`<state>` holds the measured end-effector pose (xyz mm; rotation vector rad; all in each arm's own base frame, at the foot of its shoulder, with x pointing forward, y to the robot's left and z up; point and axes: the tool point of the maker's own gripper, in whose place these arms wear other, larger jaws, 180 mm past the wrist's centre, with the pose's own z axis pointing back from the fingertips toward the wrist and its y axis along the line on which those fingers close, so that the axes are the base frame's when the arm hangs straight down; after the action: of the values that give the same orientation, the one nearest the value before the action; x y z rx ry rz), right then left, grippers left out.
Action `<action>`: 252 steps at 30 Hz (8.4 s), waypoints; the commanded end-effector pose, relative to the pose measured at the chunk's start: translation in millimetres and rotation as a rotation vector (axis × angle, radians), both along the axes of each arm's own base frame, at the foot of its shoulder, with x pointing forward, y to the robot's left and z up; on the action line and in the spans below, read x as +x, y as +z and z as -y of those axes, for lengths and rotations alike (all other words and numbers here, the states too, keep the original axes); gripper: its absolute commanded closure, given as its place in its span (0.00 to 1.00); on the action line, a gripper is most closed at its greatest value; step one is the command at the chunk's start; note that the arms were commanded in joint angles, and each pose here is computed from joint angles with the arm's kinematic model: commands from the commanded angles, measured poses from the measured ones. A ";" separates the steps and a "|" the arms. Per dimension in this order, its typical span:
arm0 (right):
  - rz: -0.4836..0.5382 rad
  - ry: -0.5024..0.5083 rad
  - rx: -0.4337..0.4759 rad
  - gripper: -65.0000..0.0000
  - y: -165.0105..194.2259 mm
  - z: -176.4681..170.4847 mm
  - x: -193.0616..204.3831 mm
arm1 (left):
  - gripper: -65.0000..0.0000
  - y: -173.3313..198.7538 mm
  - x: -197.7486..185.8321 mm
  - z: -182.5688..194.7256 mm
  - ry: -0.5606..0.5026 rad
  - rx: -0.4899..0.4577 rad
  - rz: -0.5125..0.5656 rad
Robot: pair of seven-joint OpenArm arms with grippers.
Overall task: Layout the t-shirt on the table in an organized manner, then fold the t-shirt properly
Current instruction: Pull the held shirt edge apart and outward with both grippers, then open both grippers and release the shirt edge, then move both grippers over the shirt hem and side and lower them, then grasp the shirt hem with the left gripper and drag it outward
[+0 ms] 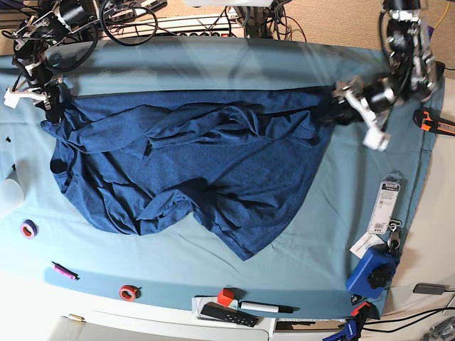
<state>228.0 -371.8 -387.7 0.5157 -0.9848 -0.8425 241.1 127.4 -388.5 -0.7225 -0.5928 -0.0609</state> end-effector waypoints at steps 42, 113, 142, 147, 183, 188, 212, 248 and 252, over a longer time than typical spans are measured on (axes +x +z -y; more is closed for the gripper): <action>-0.155 0.150 -0.151 1.00 43.1 63.0 -55.0 | 1.00 -9.7 -25.0 -48.7 -0.251 0.245 -0.110; 0.180 0.259 -0.515 0.64 183.1 69.4 -18.7 | 0.52 88.9 33.6 -118.5 -0.054 0.173 0.285; 0.148 0.911 -0.226 0.64 72.9 -179.7 83.4 | 0.53 85.7 216.6 238.9 -0.622 0.324 0.477; 0.148 0.911 -0.225 0.64 72.9 -179.7 83.4 | 0.60 107.9 211.8 287.4 -0.664 0.295 0.561; 0.147 0.911 -0.226 0.64 72.7 -179.6 83.3 | 0.95 95.3 228.1 292.1 -0.574 0.355 0.644; 0.148 0.911 -0.225 0.64 72.7 -179.7 83.3 | 0.66 100.9 231.2 293.0 -0.569 0.352 0.664; 0.148 0.911 -0.225 0.64 72.7 -179.7 83.3 | 0.61 67.2 235.6 276.0 -0.435 0.463 0.734; 0.148 0.911 -0.226 0.64 72.8 -179.6 83.3 | 1.00 132.9 279.4 274.8 -0.358 0.395 0.883; 0.148 0.911 -0.226 0.64 72.8 -179.6 83.3 | 1.00 150.2 285.2 277.1 -0.352 0.372 0.903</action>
<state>302.7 -188.8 -331.0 0.7441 -0.7776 0.1081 518.0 -131.1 -278.9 -0.3658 -1.1692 -0.8260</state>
